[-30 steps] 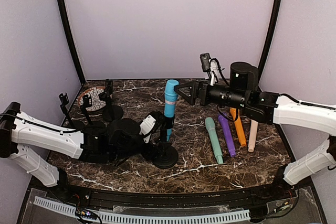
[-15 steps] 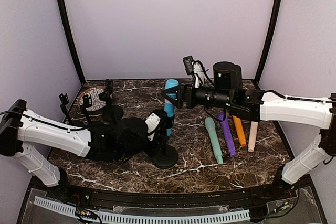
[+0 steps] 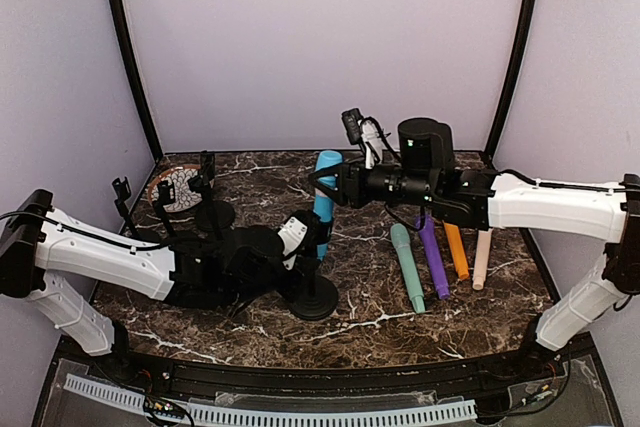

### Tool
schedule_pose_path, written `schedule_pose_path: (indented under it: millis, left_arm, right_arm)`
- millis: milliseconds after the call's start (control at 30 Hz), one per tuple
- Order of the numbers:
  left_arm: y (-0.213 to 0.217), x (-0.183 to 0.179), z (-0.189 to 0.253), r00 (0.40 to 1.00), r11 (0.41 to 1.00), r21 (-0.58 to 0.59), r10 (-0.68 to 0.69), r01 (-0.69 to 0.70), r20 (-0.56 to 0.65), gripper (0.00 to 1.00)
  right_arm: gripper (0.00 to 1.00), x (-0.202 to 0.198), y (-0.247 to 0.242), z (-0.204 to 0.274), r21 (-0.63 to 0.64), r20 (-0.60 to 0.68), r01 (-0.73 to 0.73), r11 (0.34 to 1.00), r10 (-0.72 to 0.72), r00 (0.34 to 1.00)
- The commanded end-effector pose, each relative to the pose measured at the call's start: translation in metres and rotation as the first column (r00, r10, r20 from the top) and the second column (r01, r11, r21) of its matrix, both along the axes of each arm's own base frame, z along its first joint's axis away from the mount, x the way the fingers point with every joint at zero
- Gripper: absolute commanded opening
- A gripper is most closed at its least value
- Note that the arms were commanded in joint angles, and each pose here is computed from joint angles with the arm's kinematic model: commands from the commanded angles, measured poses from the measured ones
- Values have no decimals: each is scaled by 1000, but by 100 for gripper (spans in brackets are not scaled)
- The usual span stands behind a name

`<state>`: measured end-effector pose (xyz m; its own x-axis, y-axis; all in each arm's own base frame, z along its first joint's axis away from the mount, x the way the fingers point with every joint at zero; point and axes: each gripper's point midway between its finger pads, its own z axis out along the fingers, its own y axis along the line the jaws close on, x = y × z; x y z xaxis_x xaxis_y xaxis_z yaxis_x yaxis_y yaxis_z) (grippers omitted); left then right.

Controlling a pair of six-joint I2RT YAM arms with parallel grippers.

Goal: Remove the microphone from the stand

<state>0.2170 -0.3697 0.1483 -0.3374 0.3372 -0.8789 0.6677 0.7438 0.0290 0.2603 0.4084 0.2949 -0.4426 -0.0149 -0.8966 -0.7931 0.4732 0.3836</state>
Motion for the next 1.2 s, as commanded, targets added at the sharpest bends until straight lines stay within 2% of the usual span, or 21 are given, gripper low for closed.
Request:
schedule_pose_path:
  millis: [0, 67, 233, 433, 533, 600, 667, 867, 1033, 1167]
  left_arm:
    - [7, 1, -3, 1000, 1000, 1, 19, -19, -7, 3]
    - [9, 0, -5, 1000, 1000, 0, 14, -14, -11, 0]
    - [13, -14, -5, 997, 997, -34, -72, 71, -28, 0]
    - [12, -33, -2, 971, 971, -65, -234, 231, -45, 0]
    - [9, -42, -5, 949, 951, -42, -309, 307, -54, 0]
    - [8, -45, -9, 940, 941, -16, -337, 337, -61, 0]
    - [8, -45, -14, 935, 937, 12, -348, 350, -68, 0]
    - [12, -36, -24, 951, 949, 63, -304, 308, -63, 0]
    - [19, -23, -30, 974, 970, 96, -222, 225, -47, 0]
    - [22, -17, -36, 982, 975, 120, -184, 188, -46, 0]
  right_arm:
    - [20, -9, 3, 34, 77, 53, -33, 997, 29, 998]
    - [17, -11, 3, 38, 75, 74, -49, 996, 43, 996]
    - [9, -20, -2, 54, 71, 135, -100, 992, 90, 987]
    - [6, -46, -9, 75, 118, 201, -263, 958, 236, 951]
    - [6, -63, -8, 82, 143, 225, -356, 923, 320, 920]
    - [6, -65, -9, 86, 158, 232, -362, 919, 322, 918]
    - [6, -58, -12, 90, 175, 228, -316, 932, 275, 934]
    - [7, -18, -29, 90, 175, 134, -46, 983, 22, 991]
    - [7, 11, -42, 80, 142, 20, 152, 978, -157, 987]
    - [8, 22, -44, 72, 116, -43, 229, 967, -225, 973]
